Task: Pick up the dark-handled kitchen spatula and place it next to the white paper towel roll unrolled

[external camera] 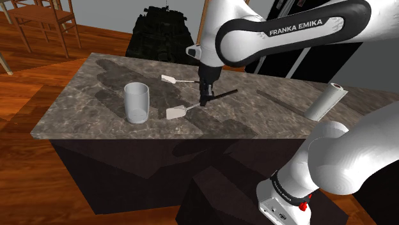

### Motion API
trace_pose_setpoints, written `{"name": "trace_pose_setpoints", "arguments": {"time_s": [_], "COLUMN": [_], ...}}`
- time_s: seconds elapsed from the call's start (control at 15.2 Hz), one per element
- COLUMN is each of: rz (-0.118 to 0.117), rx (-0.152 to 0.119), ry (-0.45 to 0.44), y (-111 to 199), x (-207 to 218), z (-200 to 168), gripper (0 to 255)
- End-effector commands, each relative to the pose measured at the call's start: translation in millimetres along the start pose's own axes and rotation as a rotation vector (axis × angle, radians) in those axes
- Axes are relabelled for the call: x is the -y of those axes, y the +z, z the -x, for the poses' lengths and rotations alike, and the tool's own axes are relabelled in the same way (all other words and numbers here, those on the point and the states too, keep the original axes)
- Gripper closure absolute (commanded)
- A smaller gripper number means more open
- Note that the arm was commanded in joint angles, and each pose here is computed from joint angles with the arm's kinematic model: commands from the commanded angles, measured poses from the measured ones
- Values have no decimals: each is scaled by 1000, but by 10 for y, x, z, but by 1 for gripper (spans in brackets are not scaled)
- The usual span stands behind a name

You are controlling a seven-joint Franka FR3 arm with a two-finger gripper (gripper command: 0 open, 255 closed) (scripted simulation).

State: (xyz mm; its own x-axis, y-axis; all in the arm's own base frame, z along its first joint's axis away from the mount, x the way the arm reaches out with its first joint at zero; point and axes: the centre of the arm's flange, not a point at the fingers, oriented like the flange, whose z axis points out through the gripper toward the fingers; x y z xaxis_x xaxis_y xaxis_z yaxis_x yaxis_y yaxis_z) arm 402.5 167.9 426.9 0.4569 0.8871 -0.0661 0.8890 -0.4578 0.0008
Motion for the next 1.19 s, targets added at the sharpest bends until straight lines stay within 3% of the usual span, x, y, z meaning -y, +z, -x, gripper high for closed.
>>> {"name": "trace_pose_setpoints", "arguments": {"time_s": [0.0, 1.12], "rz": [0, 0], "rx": [0, 0], "ry": [0, 0], "y": [-119, -1015], "x": [1, 0], "z": [1, 61], "gripper": [255, 255]}}
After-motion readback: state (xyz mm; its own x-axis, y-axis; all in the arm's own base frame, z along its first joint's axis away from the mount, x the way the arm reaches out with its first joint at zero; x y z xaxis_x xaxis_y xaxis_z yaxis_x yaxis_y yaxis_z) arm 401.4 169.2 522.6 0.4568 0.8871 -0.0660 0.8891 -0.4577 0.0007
